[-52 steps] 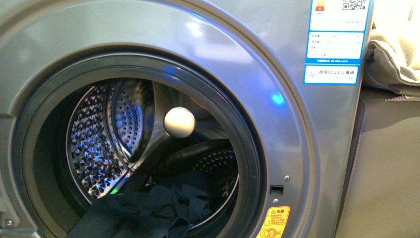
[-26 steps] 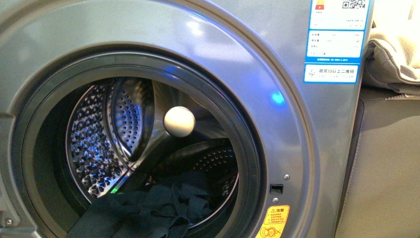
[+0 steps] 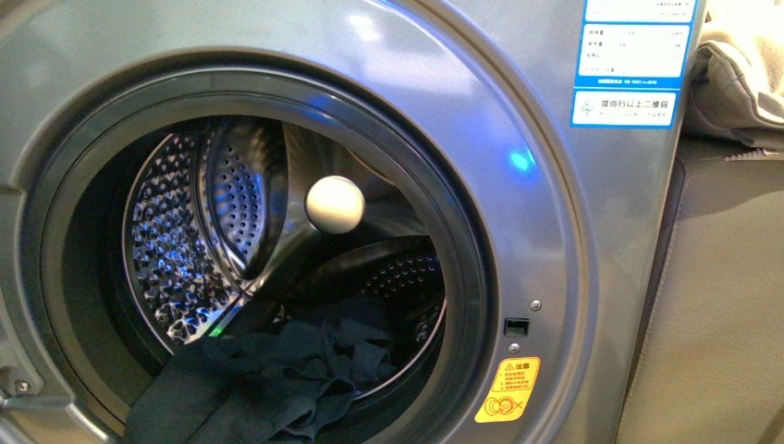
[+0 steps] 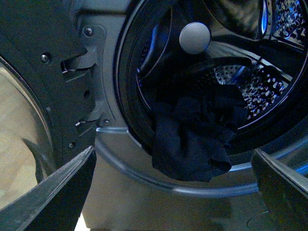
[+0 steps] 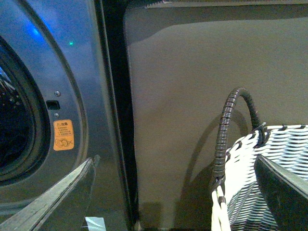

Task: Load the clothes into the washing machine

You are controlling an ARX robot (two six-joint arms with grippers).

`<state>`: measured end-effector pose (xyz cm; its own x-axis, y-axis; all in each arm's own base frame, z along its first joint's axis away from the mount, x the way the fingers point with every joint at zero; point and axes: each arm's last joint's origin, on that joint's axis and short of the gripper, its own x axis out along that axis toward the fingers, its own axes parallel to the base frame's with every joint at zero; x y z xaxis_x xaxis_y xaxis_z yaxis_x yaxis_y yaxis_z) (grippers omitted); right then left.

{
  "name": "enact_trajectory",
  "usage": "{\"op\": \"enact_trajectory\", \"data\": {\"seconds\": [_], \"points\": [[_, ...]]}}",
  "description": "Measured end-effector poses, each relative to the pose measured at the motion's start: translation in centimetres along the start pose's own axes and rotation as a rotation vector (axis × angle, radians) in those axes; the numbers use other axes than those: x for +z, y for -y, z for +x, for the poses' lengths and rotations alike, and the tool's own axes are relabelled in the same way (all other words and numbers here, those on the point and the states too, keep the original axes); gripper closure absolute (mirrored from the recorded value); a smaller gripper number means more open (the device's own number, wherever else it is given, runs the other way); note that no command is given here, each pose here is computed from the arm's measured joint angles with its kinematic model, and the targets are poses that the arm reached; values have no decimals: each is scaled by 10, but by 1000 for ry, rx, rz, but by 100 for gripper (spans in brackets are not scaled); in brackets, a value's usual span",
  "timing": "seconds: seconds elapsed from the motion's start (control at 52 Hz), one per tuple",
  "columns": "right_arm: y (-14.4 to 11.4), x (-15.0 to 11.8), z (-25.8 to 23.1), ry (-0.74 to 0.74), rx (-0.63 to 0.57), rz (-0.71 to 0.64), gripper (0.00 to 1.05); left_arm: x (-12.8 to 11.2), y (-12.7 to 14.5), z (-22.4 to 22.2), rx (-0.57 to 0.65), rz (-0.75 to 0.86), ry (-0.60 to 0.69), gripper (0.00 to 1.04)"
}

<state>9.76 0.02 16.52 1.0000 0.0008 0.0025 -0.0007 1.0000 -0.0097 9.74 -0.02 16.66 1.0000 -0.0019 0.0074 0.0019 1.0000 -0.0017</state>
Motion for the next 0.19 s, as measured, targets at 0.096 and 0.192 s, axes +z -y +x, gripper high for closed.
{"op": "enact_trajectory", "data": {"seconds": [0.096,0.192], "points": [[0,0,0,0,0,0,7,0,0,0,0,0,0,7],[0,0,0,0,0,0,7,0,0,0,0,0,0,7]]}}
